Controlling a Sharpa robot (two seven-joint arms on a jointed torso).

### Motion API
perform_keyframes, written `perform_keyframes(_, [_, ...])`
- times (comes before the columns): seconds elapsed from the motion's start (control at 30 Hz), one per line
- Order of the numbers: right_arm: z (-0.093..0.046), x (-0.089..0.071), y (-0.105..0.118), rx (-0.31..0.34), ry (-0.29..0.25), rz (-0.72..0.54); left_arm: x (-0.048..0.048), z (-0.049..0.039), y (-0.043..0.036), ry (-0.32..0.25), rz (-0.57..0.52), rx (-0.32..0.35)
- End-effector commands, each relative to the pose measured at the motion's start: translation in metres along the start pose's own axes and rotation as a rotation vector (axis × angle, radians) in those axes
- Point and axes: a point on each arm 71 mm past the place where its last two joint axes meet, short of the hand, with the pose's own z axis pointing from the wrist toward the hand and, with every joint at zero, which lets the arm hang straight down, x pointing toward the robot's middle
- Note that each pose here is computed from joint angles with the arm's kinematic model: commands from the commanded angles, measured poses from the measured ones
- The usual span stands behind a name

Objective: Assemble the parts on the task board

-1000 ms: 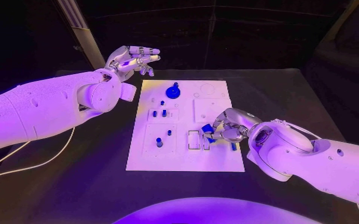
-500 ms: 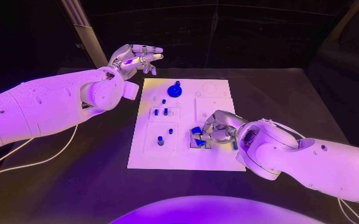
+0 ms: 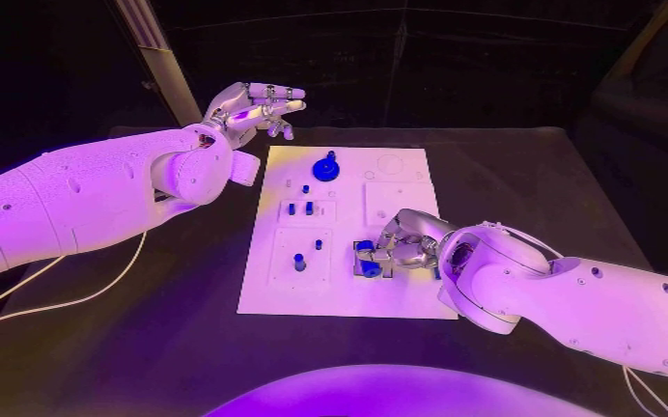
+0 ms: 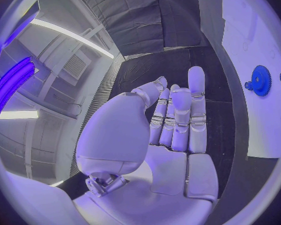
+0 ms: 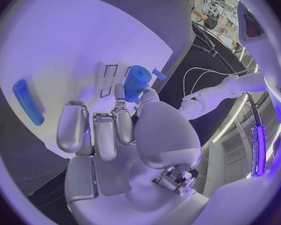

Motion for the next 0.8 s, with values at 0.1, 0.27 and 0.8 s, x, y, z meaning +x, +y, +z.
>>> perform_keyframes(0.1, [0.0003,-0.0018,0.0029,-0.015,-0.032,-0.042,0.0011,0.0003,-0.0013,0.012,-0.007,0.005])
perform_keyframes(0.27, [-0.0004,-0.0034,0.0045,-0.031,-0.056,-0.054,0.0006,0.0,-0.0013,0.011,-0.007,0.004])
perform_keyframes(0.8, [-0.0056,-0.0046,0.0053,-0.084,-0.051,-0.101,-0.0002,0.0,-0.0011,0.01,-0.007,0.003])
